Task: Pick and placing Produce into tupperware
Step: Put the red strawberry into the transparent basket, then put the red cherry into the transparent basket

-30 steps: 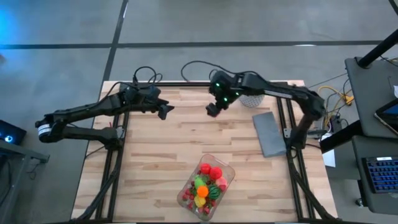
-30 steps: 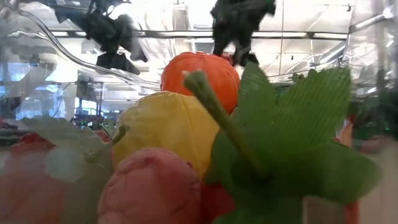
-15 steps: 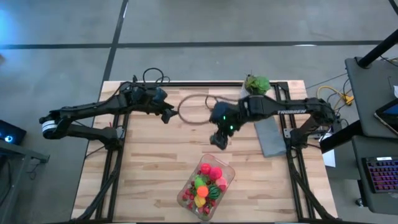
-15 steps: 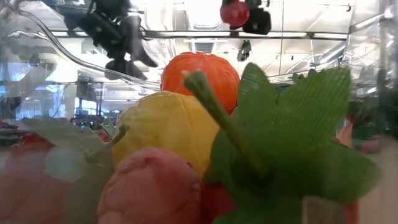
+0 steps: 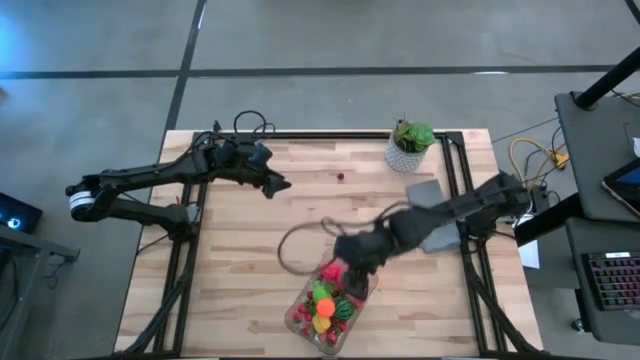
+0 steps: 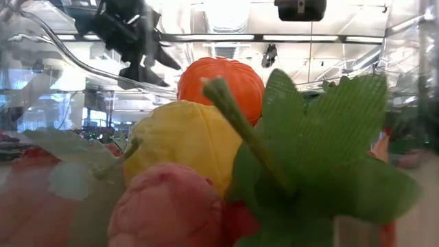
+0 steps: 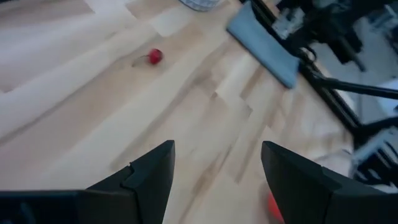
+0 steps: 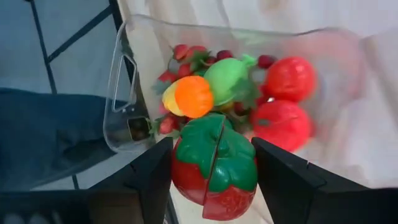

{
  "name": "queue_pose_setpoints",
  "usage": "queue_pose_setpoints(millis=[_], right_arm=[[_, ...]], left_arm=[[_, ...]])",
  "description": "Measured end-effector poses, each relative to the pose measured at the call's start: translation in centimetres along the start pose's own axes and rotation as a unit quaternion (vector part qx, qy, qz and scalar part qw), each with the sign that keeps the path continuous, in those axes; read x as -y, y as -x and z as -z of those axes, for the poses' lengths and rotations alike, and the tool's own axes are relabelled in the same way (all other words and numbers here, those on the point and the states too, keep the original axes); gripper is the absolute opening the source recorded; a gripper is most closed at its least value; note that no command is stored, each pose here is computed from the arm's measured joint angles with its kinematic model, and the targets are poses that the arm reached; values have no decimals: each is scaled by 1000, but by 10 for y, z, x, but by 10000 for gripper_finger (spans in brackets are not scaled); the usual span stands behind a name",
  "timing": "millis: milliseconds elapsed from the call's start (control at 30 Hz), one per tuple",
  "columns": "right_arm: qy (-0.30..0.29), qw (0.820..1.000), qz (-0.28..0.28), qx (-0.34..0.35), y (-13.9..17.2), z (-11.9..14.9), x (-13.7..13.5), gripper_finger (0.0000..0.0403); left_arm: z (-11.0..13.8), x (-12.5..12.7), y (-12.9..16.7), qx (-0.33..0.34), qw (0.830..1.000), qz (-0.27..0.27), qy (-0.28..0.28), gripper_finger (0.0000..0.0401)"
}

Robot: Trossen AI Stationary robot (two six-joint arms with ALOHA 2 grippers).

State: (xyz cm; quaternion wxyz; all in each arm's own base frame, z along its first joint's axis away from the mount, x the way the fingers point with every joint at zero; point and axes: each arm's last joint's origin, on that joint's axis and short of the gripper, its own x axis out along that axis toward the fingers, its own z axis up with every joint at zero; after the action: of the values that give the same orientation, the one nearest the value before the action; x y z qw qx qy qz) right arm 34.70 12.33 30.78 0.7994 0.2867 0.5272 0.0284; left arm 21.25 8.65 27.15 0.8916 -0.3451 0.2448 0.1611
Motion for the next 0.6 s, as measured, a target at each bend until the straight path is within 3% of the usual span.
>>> queue_pose_setpoints(millis=[200, 500, 600], right_arm=[[2, 999, 10, 43, -28, 2, -26, 222], [-15, 989, 55, 139, 11, -6, -46, 301], [-28, 980, 110, 166, 36, -5, -46, 316]], left_arm=[[3, 4, -1, -35, 998, 58, 0, 225], [1, 10, -2, -25, 996, 87, 26, 225], [-4, 12, -3, 10, 995, 95, 16, 225]])
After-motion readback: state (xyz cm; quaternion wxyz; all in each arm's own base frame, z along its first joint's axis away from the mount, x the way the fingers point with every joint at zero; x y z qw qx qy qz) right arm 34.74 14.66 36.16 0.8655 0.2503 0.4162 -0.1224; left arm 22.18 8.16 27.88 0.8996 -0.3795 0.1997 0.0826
